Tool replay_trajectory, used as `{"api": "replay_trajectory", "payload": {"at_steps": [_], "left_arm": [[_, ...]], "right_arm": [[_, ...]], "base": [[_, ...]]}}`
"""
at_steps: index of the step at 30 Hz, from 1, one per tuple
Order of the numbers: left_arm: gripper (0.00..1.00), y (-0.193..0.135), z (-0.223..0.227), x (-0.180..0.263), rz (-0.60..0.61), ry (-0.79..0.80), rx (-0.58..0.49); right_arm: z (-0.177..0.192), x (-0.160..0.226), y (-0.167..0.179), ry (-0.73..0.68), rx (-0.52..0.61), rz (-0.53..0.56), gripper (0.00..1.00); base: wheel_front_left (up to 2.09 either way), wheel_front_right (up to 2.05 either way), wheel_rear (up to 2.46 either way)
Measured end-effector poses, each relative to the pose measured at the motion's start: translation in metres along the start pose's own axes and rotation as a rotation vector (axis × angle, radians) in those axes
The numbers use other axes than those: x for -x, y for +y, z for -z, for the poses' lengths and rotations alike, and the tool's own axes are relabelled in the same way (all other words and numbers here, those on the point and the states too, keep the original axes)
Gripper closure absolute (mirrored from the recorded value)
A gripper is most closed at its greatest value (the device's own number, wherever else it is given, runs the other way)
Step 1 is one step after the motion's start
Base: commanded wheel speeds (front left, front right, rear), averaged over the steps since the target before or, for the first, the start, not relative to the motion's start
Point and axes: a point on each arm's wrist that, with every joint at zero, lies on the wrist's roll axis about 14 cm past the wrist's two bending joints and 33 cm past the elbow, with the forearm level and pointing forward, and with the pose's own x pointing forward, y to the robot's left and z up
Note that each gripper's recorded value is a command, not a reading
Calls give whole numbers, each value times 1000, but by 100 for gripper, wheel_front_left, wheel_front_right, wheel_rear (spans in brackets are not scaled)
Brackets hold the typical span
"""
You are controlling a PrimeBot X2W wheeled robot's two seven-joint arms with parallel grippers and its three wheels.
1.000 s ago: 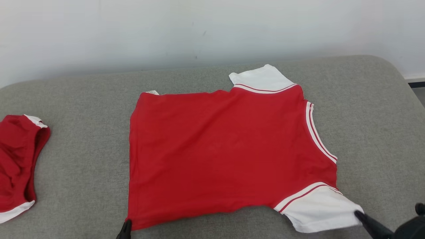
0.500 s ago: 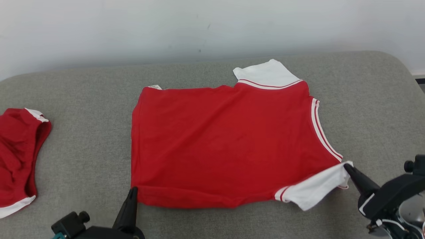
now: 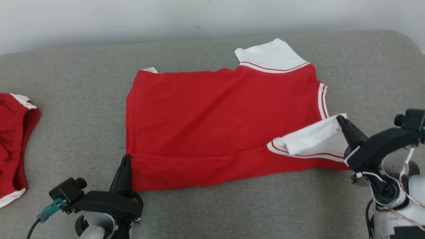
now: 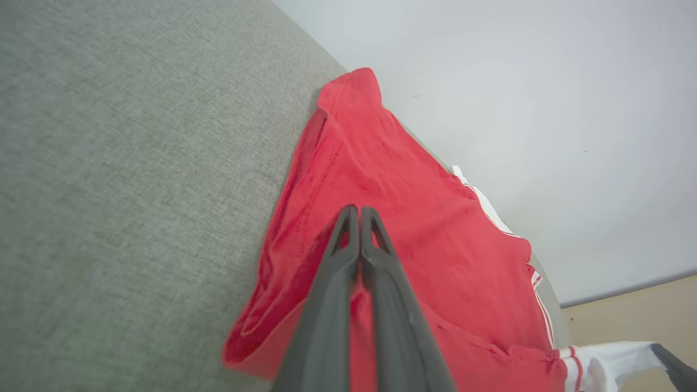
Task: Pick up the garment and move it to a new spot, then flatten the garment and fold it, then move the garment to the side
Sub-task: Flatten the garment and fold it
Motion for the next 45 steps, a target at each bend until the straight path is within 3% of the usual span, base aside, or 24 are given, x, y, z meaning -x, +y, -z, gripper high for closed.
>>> {"api": "replay_trajectory", "payload": {"at_steps": [14, 27, 28, 29, 40, 45], "left_arm": [[100, 16, -3, -20, -40, -27, 0], [100, 16, -4, -37, -46, -46, -25], [34, 17, -4, -38, -54, -45, -31], [0, 18, -3, -38, -59, -41, -31], [0, 12, -21, -35, -43, -99, -75], [0, 10, -21, -22, -27, -98, -200]], "right_arm": [[-15, -49, 14, -49, 26, -30, 100], [-16, -72, 2, -60, 28, 6, 100], [-15, -73, 2, -58, 32, 9, 0], [-17, -74, 3, -67, 35, 8, 0], [-29, -73, 17, -104, 58, -23, 0], [-20, -58, -4, -52, 136, 29, 0]], "base": [[0, 0, 0], [0, 0, 0], [0, 0, 0], [0, 0, 0], [0, 0, 0], [0, 0, 0]]}}
